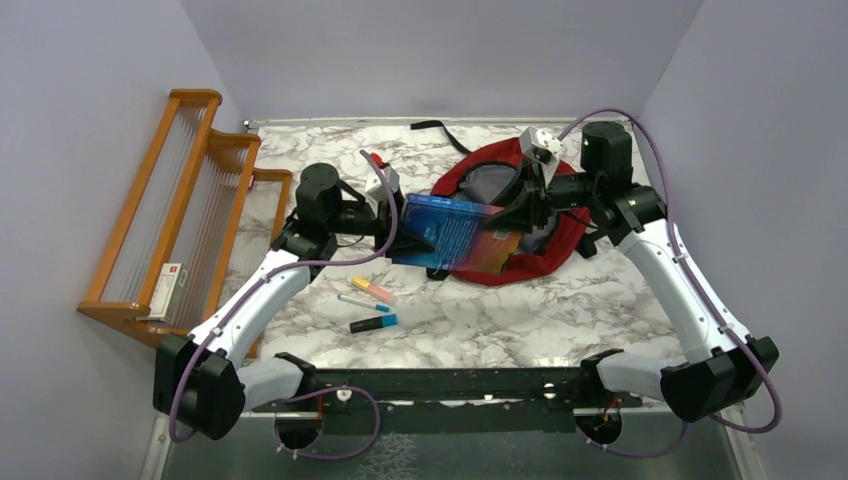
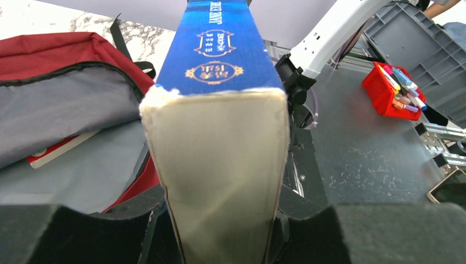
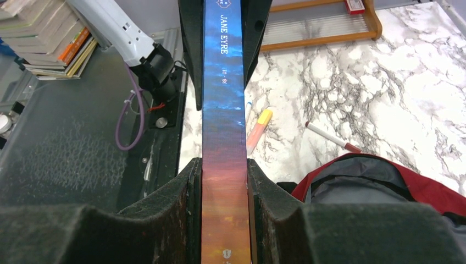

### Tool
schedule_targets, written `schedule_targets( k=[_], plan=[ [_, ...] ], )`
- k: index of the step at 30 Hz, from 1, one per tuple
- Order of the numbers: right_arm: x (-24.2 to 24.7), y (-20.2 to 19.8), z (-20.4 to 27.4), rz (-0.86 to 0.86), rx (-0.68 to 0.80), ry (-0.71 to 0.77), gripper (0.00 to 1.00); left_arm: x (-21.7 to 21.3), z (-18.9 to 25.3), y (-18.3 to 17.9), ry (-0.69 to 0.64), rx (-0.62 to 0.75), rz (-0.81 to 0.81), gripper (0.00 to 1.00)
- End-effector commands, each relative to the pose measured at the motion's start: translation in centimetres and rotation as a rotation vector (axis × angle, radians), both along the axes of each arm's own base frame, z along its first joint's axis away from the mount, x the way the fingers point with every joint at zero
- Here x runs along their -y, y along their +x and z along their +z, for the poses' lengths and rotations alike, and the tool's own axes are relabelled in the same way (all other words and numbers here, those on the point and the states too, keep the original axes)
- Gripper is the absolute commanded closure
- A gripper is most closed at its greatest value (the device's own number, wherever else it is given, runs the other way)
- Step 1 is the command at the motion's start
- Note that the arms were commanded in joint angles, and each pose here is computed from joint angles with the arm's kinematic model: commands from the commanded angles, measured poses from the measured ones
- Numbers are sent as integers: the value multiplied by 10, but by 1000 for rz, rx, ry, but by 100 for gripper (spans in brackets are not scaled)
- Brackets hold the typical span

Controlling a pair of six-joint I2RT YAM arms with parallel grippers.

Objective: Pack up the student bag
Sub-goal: Place the book in the student bag.

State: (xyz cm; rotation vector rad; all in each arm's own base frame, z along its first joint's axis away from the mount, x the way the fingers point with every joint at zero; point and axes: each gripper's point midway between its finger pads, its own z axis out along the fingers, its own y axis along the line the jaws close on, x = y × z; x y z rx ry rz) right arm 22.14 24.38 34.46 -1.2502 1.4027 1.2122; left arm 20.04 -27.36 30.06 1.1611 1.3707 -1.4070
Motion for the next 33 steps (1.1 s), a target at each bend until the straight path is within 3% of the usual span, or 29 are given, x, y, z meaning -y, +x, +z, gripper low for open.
schedule_targets(
  k=[1,8,11,15,17,19,21,29,33],
  plan=[
    [-1,0,39,60,164,68,99,4,1,-9,-2,7,-73,59],
    [-2,10,35,42,167,35,99,6,-2,-9,2,2,-83,80],
    [-1,14,31,23,152,23,99,6,-2,-8,6,3,-72,100],
    [0,15,24,0,134,14,99,6,-3,-7,8,9,-58,100],
    [1,20,22,-39,132,0,86,6,-4,-5,10,8,-48,100],
    [3,26,20,-82,137,-13,66,7,-4,2,14,10,-9,100],
    [5,31,21,-121,139,-21,56,8,-5,8,19,11,22,100],
    [15,43,24,-253,152,-59,41,11,-9,25,34,-27,73,100],
    [38,78,28,-541,175,-65,40,7,-13,46,53,-41,189,100]
  ],
)
